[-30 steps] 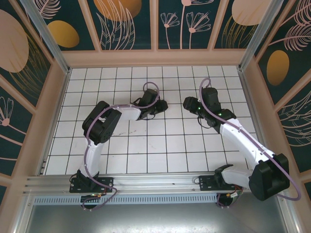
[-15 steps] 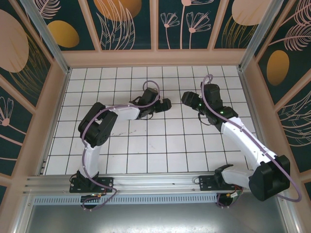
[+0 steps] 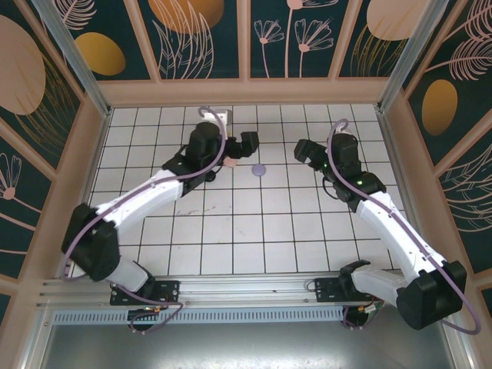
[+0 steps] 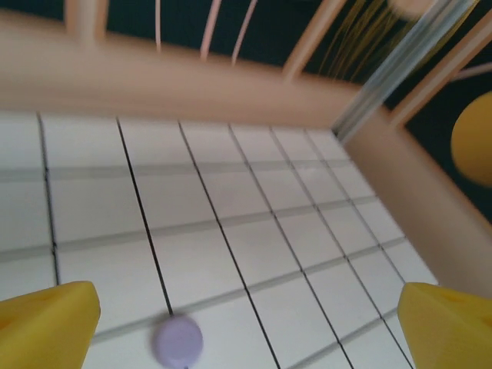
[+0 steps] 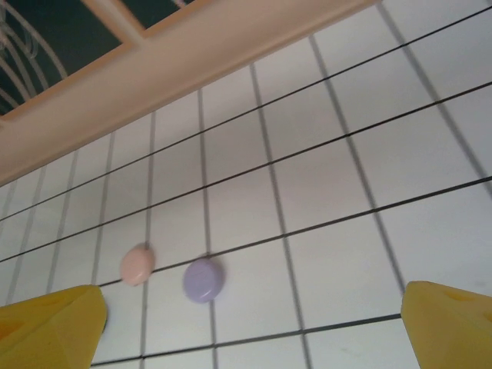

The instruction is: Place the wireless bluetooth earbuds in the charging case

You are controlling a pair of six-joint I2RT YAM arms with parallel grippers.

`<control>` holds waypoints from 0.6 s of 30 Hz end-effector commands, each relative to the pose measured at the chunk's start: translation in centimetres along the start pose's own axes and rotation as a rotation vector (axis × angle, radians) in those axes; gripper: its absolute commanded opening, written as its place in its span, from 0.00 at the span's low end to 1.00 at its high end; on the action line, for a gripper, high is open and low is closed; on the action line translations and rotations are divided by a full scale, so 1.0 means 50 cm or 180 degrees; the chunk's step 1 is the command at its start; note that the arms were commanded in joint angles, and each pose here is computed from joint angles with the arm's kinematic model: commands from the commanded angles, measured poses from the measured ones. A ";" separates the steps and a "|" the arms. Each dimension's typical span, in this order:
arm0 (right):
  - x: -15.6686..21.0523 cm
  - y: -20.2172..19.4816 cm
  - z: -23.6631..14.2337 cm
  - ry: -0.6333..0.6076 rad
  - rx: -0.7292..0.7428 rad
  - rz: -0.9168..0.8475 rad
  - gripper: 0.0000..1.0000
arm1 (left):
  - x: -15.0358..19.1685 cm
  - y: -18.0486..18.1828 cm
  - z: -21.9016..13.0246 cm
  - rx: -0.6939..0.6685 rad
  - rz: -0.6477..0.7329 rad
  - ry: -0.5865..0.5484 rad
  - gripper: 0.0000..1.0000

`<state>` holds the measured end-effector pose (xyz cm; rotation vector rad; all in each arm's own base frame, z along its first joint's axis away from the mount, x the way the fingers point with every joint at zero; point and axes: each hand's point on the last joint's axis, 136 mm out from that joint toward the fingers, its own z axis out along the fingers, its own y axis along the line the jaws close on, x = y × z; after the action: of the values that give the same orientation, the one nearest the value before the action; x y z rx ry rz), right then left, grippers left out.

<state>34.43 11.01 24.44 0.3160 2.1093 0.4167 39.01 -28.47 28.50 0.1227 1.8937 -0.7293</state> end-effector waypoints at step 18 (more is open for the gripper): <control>-0.049 -0.340 0.056 -0.1246 0.1468 -0.0359 0.99 | -0.038 0.346 -0.237 -0.1936 0.1904 -0.1133 0.99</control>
<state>35.99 -3.73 16.05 0.5202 1.9327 -0.1872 37.65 -9.19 24.33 0.1643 1.6481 0.1921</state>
